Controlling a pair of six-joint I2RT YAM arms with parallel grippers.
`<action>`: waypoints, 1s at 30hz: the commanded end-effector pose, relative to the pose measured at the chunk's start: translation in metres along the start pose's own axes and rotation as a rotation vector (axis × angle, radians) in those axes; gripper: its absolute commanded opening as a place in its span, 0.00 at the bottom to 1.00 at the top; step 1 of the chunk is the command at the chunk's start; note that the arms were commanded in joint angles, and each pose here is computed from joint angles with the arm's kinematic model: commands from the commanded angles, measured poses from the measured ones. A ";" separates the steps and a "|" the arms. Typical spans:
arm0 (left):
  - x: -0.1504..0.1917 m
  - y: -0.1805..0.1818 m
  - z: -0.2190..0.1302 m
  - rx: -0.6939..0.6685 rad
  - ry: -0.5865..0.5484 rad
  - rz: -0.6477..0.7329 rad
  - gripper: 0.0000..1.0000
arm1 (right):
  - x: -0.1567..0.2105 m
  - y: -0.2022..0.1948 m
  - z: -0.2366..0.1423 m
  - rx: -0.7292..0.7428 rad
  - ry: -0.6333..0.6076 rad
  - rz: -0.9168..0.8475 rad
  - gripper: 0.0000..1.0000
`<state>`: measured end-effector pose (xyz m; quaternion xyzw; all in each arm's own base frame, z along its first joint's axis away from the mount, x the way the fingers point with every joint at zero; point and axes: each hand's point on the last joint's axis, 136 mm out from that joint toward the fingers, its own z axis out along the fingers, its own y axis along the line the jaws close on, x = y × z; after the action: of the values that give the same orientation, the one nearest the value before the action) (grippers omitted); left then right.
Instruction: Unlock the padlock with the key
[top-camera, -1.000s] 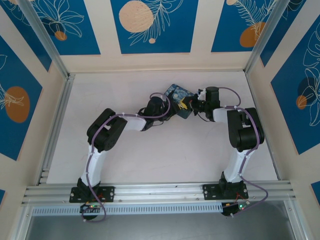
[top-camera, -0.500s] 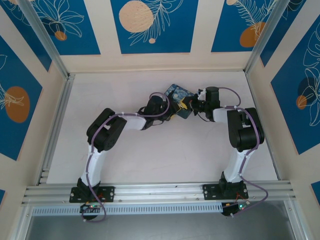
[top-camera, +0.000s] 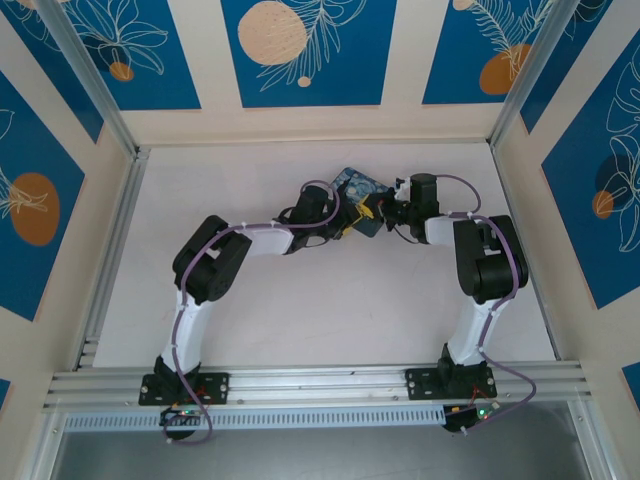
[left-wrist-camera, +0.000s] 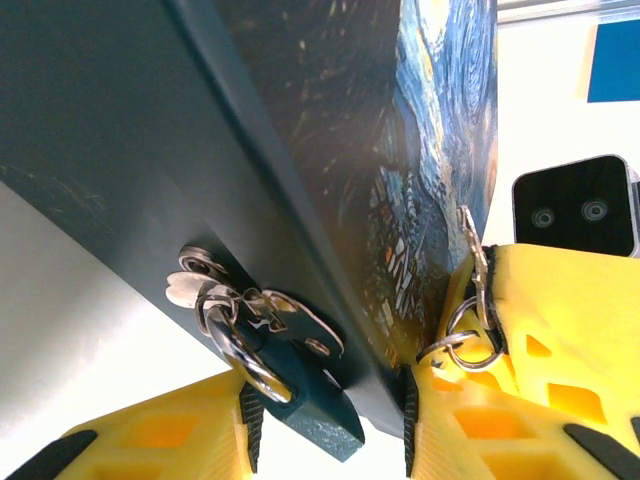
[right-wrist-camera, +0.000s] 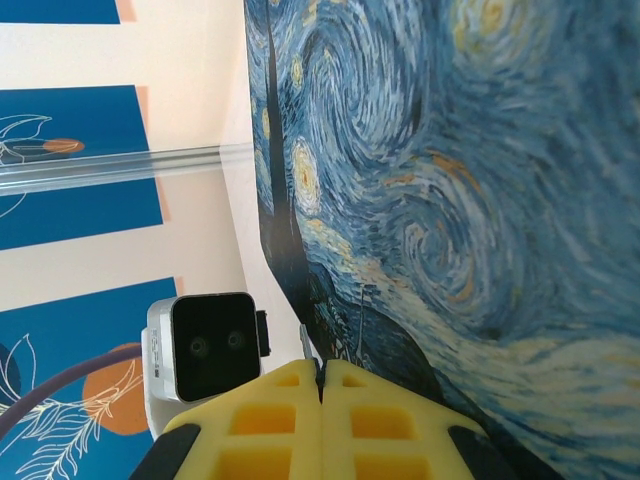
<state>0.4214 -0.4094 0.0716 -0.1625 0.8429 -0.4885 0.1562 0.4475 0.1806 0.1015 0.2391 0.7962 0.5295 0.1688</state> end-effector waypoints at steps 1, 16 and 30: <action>0.041 0.185 -0.018 -0.568 0.079 -0.190 0.39 | 0.014 -0.025 0.004 0.059 0.035 0.069 0.00; 0.047 0.188 -0.022 -0.600 0.083 -0.202 0.46 | 0.013 -0.022 0.002 0.055 0.032 0.068 0.00; 0.042 0.190 -0.043 -0.743 0.092 -0.073 0.57 | 0.008 -0.018 0.000 0.051 0.019 0.065 0.00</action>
<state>0.4190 -0.4020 0.0664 -0.1640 0.8718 -0.4377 0.1462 0.4476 0.1804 0.1014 0.2407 0.7957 0.5298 0.1680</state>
